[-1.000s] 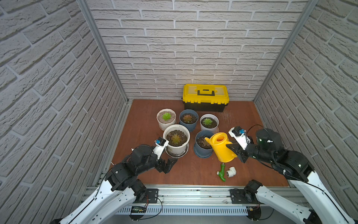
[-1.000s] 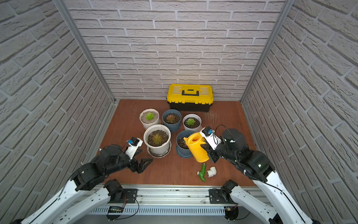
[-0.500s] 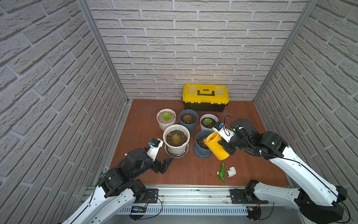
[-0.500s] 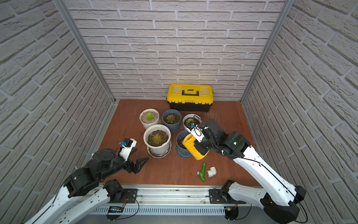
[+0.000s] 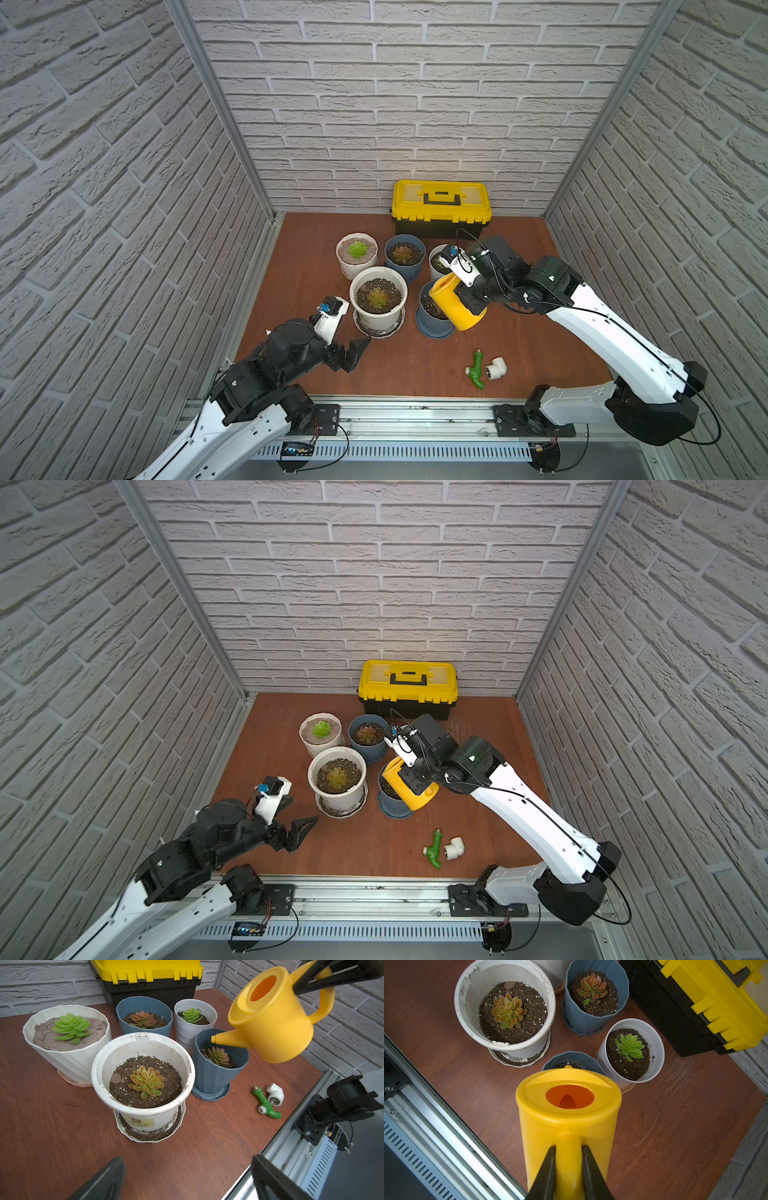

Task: Water the succulent around the soil edge
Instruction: Water the soil of the potted plant with water.

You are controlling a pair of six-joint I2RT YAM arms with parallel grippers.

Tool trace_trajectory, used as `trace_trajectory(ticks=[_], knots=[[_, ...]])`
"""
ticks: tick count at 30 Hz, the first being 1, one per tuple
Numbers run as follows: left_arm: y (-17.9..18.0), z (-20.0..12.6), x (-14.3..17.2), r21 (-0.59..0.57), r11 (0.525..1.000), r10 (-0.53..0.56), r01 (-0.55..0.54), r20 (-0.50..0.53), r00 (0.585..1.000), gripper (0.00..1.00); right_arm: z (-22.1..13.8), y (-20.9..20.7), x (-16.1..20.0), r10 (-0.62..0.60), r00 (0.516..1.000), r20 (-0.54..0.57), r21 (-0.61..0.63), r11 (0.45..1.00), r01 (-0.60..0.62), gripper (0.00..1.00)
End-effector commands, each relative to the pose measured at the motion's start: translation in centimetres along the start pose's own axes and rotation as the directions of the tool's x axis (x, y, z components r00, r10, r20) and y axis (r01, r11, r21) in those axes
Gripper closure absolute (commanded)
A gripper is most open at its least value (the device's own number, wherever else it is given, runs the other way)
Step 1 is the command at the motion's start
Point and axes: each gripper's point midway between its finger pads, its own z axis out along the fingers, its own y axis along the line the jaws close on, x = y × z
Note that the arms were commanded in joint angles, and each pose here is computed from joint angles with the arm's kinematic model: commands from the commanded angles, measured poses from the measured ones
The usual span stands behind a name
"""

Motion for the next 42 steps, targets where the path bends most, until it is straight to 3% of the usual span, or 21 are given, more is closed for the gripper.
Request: trace_trajectory(ticks=[1,11,22,42], knots=[[0.0,-0.1,-0.4,-0.002,1.000,0.001,0.000,0.019,1.000,0.02,-1.1,-0.7,-1.7,0.031,0.997,0.066,0.033,0.999,-0.033,0.97],[0.0,-0.2,-0.5,0.000,1.000,0.000,0.000,0.025,1.000,0.02,-0.8,-2.5,-2.1,0.053,0.997,0.051,0.122,0.991,-0.059,0.97],[0.0,-0.1,-0.4,0.000,1.000,0.000,0.000,0.022,1.000,0.02,-0.7,-4.7,-0.3,0.076,0.997,-0.014,0.208,0.975,-0.072,0.98],[0.2,0.3,-0.2,-0.012,1.000,-0.001,0.001,0.003,1.000,0.02,-1.9,-4.5,2.9,0.087,0.993,-0.084,0.178,0.982,-0.071,0.97]])
